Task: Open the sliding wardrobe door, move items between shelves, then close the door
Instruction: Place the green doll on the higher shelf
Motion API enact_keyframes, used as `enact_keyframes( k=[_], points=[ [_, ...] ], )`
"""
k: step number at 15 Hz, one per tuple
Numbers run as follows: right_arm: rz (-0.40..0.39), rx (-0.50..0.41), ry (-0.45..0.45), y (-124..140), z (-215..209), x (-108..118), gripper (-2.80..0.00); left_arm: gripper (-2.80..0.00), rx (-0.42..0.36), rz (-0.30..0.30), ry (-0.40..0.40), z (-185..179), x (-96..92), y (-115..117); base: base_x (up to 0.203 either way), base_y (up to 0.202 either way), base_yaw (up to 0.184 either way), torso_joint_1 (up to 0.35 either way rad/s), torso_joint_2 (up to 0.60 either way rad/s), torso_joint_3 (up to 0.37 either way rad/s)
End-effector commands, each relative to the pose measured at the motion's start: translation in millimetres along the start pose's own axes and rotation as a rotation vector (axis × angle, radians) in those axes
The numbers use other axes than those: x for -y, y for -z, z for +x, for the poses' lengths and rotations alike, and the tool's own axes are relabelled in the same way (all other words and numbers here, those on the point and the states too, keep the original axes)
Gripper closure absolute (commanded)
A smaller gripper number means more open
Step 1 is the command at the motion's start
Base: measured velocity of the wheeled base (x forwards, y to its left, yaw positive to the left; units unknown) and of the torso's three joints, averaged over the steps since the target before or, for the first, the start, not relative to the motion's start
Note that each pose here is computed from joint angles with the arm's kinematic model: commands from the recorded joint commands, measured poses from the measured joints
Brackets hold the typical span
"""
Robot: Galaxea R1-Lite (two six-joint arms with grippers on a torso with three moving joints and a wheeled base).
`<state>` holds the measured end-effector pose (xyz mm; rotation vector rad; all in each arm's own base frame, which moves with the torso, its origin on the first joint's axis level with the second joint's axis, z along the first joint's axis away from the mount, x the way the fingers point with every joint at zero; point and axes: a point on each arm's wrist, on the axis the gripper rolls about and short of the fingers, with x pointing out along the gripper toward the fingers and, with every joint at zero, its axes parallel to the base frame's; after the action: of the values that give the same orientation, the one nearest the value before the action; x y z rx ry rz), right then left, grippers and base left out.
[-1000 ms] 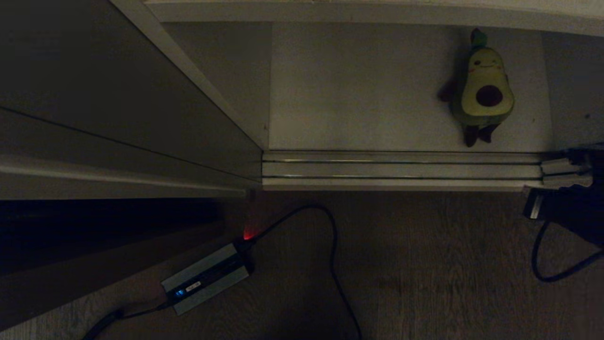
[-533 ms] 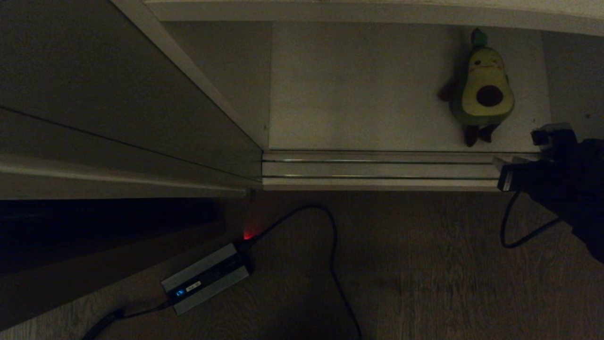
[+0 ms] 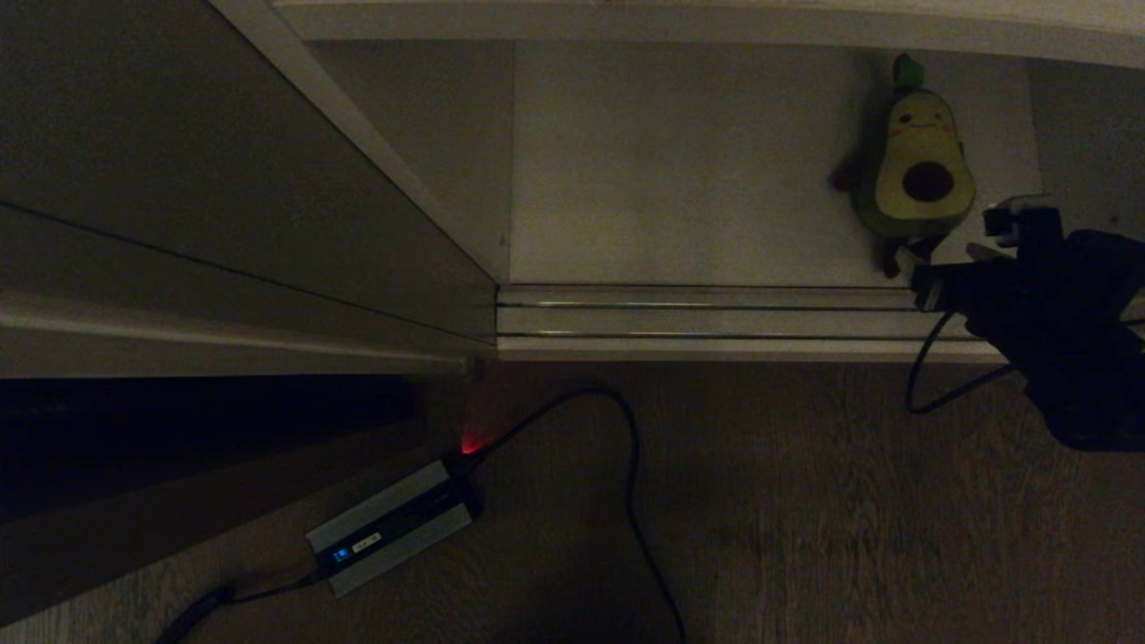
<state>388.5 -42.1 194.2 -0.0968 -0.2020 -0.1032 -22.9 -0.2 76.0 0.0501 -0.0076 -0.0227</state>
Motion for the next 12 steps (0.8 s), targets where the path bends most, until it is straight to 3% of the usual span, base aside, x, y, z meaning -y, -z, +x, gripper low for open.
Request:
enact_keyframes(
  k=[1,9,12],
  points=[
    [0.000,0.006,-0.015,14.3,17.9,-7.6,-2.80,0.00,-0.002,0.001,0.000,0.2,0.0,0.1,0.000,0.000,0.000,0.000,0.00,0.000],
    [0.002,0.107,-0.002,30.6,67.6,-15.5,-2.80,0.00,-0.001,0.001,0.000,0.1,0.0,-0.1,0.000,0.000,0.000,0.000,0.00,0.000],
    [0.003,0.149,0.018,25.1,76.4,-14.7,-2.80,0.00,-0.001,0.001,0.000,0.1,0.0,-0.1,0.000,0.000,0.000,0.000,0.00,0.000]
  ],
)
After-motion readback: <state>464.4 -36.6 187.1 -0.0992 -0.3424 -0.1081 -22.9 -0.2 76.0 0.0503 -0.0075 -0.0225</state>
